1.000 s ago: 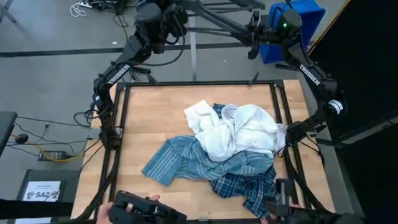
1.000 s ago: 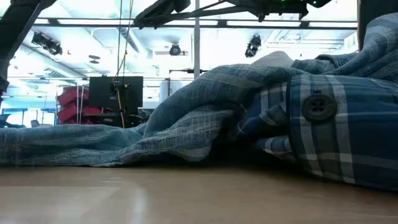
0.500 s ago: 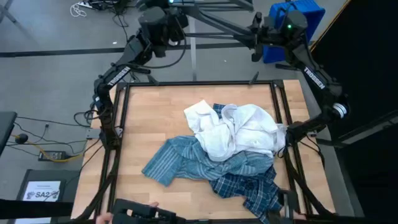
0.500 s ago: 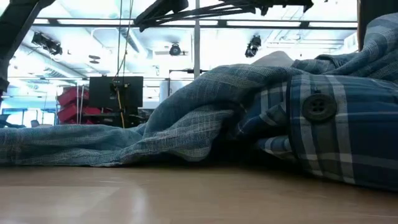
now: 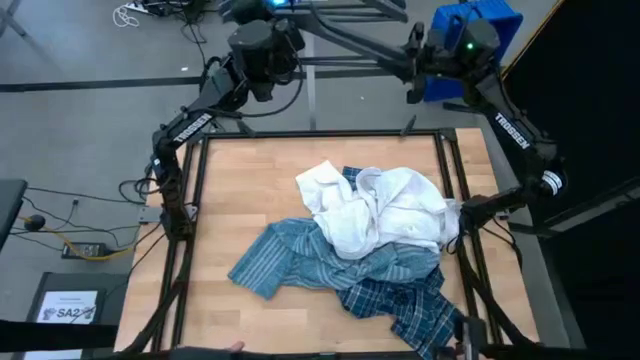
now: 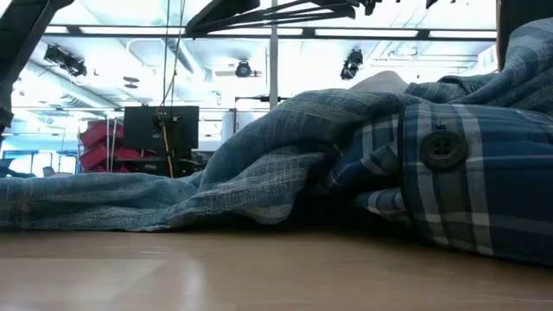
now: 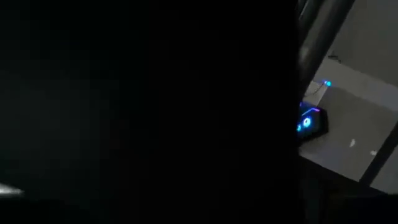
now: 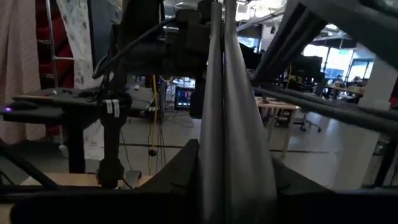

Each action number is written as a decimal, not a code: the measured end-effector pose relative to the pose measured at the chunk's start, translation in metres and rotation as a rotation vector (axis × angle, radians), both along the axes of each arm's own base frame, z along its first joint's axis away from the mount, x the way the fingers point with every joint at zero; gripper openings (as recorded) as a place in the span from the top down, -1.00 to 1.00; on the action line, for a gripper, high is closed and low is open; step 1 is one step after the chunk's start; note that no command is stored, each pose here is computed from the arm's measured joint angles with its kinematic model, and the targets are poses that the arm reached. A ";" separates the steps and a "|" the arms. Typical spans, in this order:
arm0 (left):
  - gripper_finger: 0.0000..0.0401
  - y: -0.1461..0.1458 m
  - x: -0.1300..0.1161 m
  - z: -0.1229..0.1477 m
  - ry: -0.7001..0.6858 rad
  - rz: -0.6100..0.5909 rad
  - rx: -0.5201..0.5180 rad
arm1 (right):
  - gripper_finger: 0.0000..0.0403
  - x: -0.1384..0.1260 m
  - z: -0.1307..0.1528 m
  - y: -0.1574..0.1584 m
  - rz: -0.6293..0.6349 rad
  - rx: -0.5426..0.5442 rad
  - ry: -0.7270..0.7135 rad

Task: Hang clothes
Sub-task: Hang the black hangers on the hanging rack

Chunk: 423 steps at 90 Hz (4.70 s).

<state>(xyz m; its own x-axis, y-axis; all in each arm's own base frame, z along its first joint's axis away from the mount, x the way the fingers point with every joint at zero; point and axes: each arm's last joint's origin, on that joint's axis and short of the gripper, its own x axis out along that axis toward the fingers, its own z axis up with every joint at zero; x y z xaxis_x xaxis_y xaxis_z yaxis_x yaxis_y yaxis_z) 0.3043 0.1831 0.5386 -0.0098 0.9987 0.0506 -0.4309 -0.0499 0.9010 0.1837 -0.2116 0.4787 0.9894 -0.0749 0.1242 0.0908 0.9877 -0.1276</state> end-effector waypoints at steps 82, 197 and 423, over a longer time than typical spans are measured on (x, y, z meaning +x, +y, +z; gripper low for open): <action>0.06 -0.023 -0.018 0.037 -0.198 -0.154 0.158 | 0.72 0.008 0.022 0.010 -0.199 -0.053 -0.225; 0.47 -0.009 0.017 -0.043 -0.105 -0.444 -0.047 | 0.72 0.001 0.029 0.008 -0.172 -0.080 -0.287; 0.99 0.047 0.002 -0.046 0.025 -0.317 0.002 | 0.72 -0.009 0.032 0.005 -0.161 -0.072 -0.307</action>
